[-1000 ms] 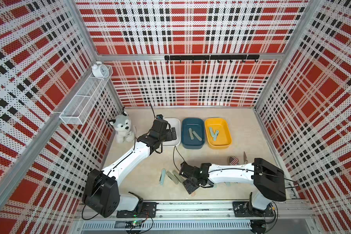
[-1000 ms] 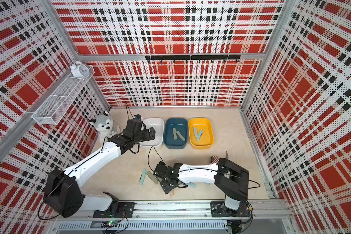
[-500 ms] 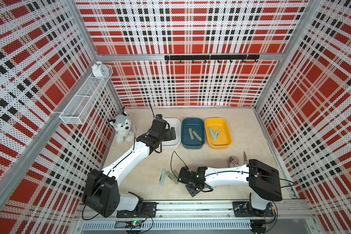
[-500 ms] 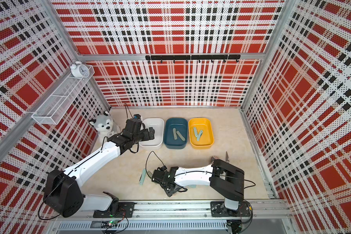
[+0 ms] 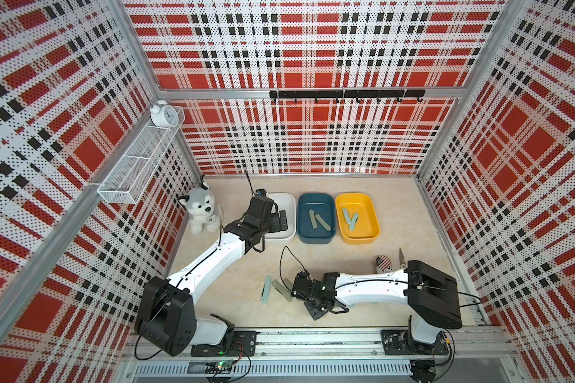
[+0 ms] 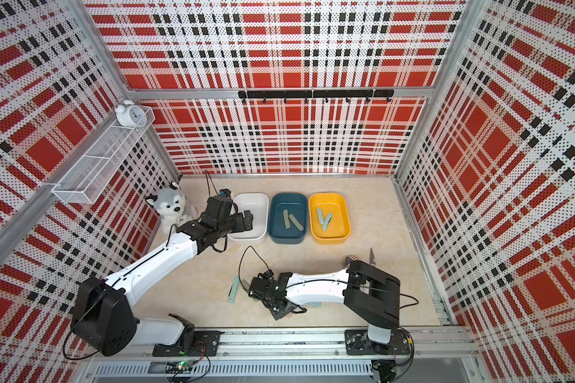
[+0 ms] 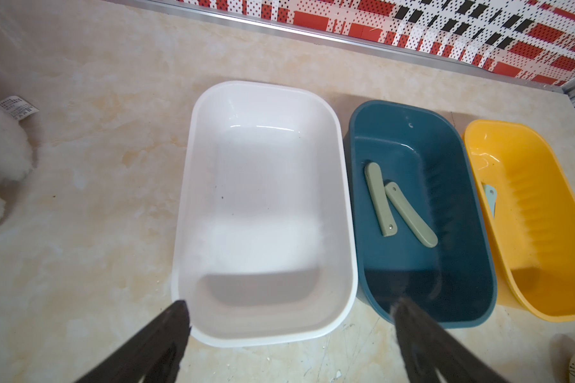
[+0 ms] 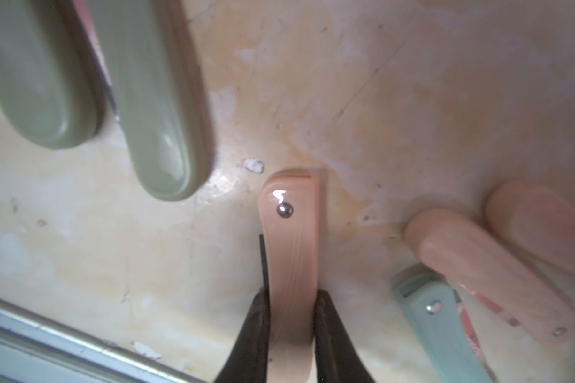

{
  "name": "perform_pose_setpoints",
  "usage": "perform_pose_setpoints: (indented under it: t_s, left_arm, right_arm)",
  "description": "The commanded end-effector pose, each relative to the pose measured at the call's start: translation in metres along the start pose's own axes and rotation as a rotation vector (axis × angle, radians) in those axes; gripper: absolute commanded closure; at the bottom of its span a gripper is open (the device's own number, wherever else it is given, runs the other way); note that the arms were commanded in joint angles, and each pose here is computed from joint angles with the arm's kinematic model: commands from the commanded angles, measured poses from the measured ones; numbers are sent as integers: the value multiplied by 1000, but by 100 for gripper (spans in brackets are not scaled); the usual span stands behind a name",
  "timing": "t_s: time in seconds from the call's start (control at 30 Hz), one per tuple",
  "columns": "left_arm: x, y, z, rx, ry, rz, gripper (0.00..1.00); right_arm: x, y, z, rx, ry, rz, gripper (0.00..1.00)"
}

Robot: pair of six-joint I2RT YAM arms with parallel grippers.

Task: Place the fruit knives into the storage box by color
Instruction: Pick up the fruit knife from the center of the board, then place the fruit knife in the storage box.

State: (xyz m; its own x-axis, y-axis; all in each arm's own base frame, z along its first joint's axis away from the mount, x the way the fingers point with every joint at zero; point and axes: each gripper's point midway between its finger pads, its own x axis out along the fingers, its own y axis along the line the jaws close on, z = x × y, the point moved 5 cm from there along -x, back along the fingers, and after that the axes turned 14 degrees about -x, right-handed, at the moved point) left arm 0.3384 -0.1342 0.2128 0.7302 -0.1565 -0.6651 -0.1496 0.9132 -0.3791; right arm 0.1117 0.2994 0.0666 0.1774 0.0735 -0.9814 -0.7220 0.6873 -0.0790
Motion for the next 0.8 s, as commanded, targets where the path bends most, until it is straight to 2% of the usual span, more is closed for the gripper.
perform_pose_setpoints:
  t_s: [0.0,0.13,0.23,0.5,0.77]
  left_arm:
    - [-8,-3,12,2,-38,-18,2]
    - [-10,-1,13,0,-40,-9,2]
    - [-16,3,16,-9,-56,2,2]
    - [-52,32,33,-89,-168,29,2]
    - [-64,56,30,-137,-196,60,2]
  right_arm:
    - [-13,-15,6,-1,-18,-53,83]
    - [-25,-21,19,-12,-49,-72,82]
    - [-35,-35,42,0,-101,-76,82]
    - [-89,-85,150,48,-375,-46,81]
    - [-94,-102,244,16,-502,-33,80]
